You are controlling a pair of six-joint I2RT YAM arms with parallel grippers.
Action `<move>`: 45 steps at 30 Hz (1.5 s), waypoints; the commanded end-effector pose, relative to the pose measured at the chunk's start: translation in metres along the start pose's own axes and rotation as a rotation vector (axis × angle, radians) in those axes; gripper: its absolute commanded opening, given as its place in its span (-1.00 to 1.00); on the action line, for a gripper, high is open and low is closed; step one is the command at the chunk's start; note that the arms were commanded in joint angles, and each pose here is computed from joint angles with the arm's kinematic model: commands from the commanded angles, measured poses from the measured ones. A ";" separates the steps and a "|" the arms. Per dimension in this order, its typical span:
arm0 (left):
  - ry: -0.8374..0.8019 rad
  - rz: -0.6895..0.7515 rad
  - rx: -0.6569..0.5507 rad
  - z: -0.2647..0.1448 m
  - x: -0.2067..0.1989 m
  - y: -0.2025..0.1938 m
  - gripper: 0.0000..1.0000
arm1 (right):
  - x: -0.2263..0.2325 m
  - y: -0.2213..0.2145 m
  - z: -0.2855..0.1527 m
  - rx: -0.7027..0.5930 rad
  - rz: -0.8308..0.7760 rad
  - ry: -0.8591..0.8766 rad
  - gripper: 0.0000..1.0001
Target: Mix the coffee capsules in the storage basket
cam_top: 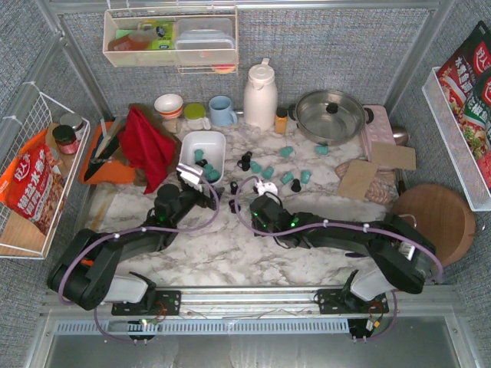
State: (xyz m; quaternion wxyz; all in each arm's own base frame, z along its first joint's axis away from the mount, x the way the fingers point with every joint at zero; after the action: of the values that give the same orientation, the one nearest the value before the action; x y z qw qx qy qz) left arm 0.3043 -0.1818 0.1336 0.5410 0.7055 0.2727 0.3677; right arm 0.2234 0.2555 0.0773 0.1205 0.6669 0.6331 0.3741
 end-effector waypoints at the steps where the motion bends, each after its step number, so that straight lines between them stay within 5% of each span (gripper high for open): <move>1: -0.202 0.154 -0.196 -0.004 -0.035 0.029 0.98 | 0.005 0.018 -0.015 -0.054 -0.063 0.080 -0.42; 9: -0.445 0.512 -0.436 -0.026 -0.101 0.041 0.98 | 0.008 0.045 -0.054 -0.131 -0.094 0.229 -0.42; 25: -0.582 0.595 -0.636 -0.027 -0.151 0.058 0.98 | 0.030 0.051 -0.087 -0.165 -0.090 0.467 -0.42; 39: -0.576 0.621 -0.666 -0.021 -0.158 0.065 0.13 | 0.029 0.051 -0.093 -0.169 -0.103 0.478 -0.41; 45: -0.502 0.605 -0.597 -0.012 -0.148 0.064 -0.19 | 0.025 0.054 -0.092 -0.173 -0.092 0.436 -0.06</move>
State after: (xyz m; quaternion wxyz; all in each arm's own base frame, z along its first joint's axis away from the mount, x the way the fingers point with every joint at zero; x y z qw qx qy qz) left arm 0.1934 -0.3089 0.1510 0.6440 0.6389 -0.2298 0.3526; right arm 0.2016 0.2424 0.1829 0.0514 0.5236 0.6387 0.5614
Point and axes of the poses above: each gripper's point midway between its finger pads, its own z axis out along the fingers, its own x axis along the line the jaws close on, y = z × x, the point moved 4 cm from there along -z, back along the fingers, and after that the axes turned 15 degrees about z, right-handed, at the moved point
